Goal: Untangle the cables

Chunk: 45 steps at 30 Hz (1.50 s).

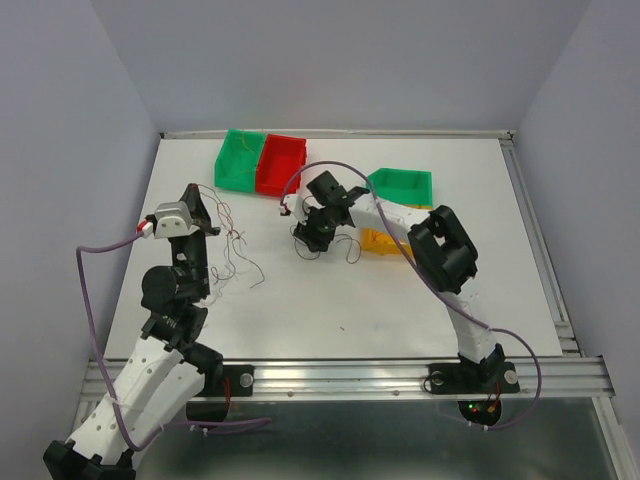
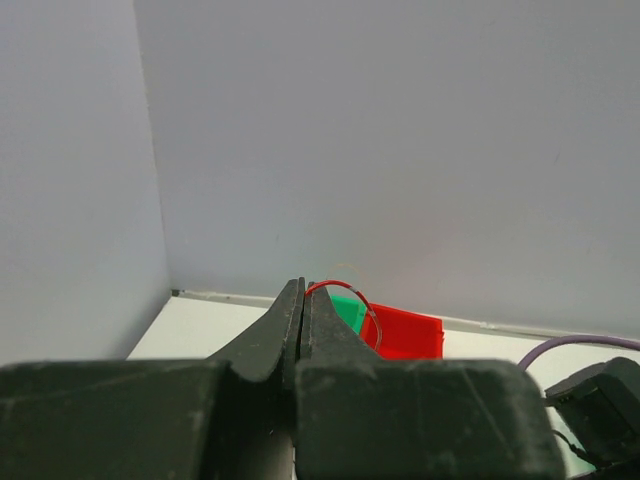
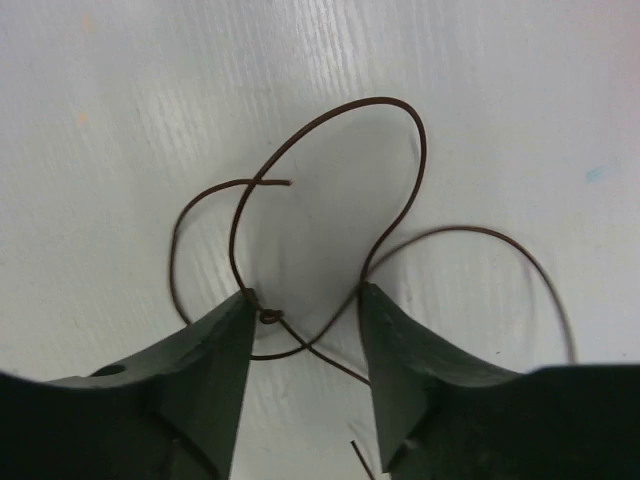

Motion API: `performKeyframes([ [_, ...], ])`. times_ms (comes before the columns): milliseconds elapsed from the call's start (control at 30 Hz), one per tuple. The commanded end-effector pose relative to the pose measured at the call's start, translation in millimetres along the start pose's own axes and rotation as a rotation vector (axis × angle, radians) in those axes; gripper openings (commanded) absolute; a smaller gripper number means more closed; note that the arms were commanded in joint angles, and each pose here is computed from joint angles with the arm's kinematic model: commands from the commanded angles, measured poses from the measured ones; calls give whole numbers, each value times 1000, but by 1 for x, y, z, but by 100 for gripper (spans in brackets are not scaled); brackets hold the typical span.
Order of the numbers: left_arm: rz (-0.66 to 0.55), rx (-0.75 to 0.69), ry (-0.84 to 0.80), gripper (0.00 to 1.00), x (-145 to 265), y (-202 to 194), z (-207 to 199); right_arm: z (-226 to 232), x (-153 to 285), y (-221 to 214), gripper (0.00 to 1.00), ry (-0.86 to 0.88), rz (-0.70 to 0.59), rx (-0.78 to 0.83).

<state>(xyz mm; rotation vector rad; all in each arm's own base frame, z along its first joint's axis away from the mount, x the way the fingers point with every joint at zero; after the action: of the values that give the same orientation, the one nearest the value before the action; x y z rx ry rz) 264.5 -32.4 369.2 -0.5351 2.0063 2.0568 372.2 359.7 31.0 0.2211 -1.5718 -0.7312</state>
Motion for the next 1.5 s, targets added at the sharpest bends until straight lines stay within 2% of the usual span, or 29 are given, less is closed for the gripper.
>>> performKeyframes([
  [0,-45,24,9,3,1,11,3,33,-37,-65,47,-29,214,-52],
  [67,-46,22,8,3,0,11,3,31,-38,-64,35,-51,219,-69],
  [100,-47,24,8,3,0,12,3,32,-38,-63,24,-44,213,-68],
  [267,-48,23,10,3,0,12,4,42,-16,-35,1,6,107,-33],
  [400,-50,23,7,3,1,13,4,44,15,2,1,-10,-73,-4],
  [533,-53,24,6,3,1,14,4,35,57,37,1,-54,-266,-42],
  [567,-51,23,9,3,1,13,4,24,79,56,0,-85,-361,-41],
  [700,-53,24,5,3,1,14,3,-5,121,73,1,-178,-512,-151],
  [833,-46,21,-10,3,0,10,0,-38,180,104,1,-310,-746,-244],
  [1067,-40,23,-21,3,-1,8,-3,-83,252,123,1,-453,-994,-348],
  [1200,-40,23,-19,3,-1,8,-3,-111,301,124,0,-596,-1155,-401],
  [1300,-36,19,-22,3,-2,6,-4,-127,321,120,1,-691,-1216,-404],
  [1467,-33,15,-27,3,-2,4,-5,-152,334,100,0,-718,-1305,-385],
])
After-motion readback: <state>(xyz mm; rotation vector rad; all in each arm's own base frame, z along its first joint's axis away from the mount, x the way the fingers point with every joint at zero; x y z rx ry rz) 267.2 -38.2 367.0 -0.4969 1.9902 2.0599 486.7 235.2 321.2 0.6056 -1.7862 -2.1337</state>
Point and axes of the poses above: each gripper's point midway between its finger pads, its own x axis back along the fingers, its own z axis along the line the jaws close on, y = z × x, the point moved 1 cm from there along x, back along the fingers, and after that the axes turned 6 degrees about -x, right-handed, at the moved point
